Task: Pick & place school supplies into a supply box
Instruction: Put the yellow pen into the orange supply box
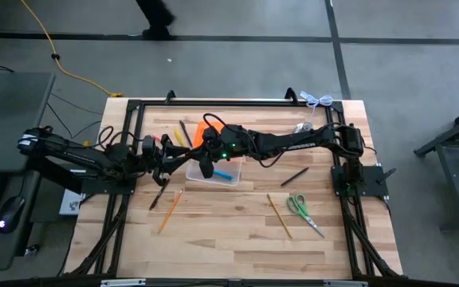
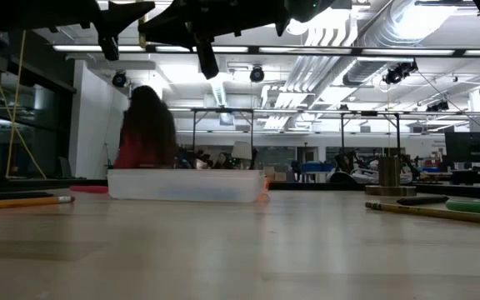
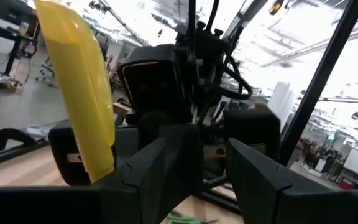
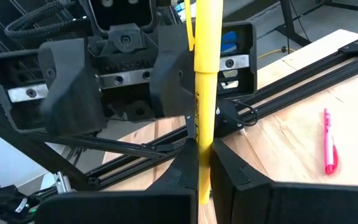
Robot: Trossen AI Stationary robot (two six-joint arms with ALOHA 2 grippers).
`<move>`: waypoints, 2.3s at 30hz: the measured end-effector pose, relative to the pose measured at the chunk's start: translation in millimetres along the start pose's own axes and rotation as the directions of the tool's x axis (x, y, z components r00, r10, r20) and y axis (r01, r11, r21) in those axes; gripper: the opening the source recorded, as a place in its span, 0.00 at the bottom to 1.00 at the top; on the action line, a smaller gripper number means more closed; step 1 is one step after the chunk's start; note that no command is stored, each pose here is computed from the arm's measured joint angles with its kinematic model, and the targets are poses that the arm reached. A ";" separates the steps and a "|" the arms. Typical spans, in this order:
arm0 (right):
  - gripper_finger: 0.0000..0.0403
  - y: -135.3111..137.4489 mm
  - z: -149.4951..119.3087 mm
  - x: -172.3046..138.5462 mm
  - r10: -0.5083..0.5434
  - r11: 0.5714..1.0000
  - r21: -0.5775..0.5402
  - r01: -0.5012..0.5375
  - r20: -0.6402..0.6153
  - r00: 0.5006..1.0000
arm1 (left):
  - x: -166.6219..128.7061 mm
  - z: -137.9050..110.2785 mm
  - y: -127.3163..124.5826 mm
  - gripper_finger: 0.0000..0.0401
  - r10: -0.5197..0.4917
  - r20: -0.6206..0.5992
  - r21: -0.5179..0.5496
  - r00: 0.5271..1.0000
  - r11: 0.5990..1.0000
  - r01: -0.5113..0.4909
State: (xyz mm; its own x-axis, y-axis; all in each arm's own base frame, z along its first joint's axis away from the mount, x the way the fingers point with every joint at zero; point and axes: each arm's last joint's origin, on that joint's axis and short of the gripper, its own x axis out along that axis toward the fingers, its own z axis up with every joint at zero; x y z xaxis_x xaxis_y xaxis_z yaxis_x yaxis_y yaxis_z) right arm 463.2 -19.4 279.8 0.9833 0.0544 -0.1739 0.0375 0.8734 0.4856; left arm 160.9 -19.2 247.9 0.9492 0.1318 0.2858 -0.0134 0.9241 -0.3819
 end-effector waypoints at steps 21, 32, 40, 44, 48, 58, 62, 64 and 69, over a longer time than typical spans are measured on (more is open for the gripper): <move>0.00 -0.8 -2.0 0.0 -0.008 1.000 -0.005 0.008 -0.022 1.000 | -27.6 7.3 6.5 0.50 0.046 -0.127 0.044 0.991 0.998 -0.041; 0.00 3.1 -2.4 0.3 0.005 1.000 -0.008 -0.006 -0.011 1.000 | -40.1 8.7 13.8 0.50 0.185 -0.136 0.085 0.973 0.981 -0.174; 0.00 4.5 -2.1 0.5 -0.006 1.000 -0.011 0.006 0.005 1.000 | -38.4 9.4 13.7 0.50 0.199 -0.116 0.059 0.973 0.979 -0.194; 0.00 4.7 -1.1 0.5 -0.004 1.000 -0.011 0.004 0.016 1.000 | -33.4 7.9 12.5 0.50 0.193 -0.108 0.047 0.975 0.981 -0.189; 0.00 4.7 -1.5 0.5 -0.004 1.000 -0.011 0.005 0.012 1.000 | -27.5 2.9 12.2 0.50 0.198 -0.122 0.055 0.973 0.980 -0.192; 0.00 4.8 -1.7 0.5 0.001 1.000 -0.011 -0.001 0.007 1.000 | -19.6 3.1 9.7 0.50 0.182 -0.078 0.032 0.980 0.983 -0.180; 0.00 6.6 -2.6 0.7 0.005 1.000 -0.012 -0.005 0.006 1.000 | -19.7 3.2 10.0 0.50 0.193 -0.073 0.033 0.978 0.981 -0.191; 0.00 7.6 -3.2 0.8 0.007 1.000 -0.012 -0.007 0.004 1.000 | -19.3 2.7 10.1 0.50 0.195 -0.074 0.034 0.978 0.981 -0.193; 0.00 8.9 -3.9 0.9 0.007 1.000 -0.013 -0.007 0.005 1.000 | -17.6 0.6 10.3 0.50 0.199 -0.083 0.036 0.976 0.980 -0.197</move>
State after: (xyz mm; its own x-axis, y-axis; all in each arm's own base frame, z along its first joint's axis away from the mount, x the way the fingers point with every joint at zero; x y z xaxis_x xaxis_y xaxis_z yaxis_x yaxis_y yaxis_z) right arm 463.7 -9.7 280.6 0.9844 0.0579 -0.1663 0.0286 0.8793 0.4755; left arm 143.9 -11.8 239.4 0.9502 0.2831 0.1302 -0.2112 0.8924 -0.3989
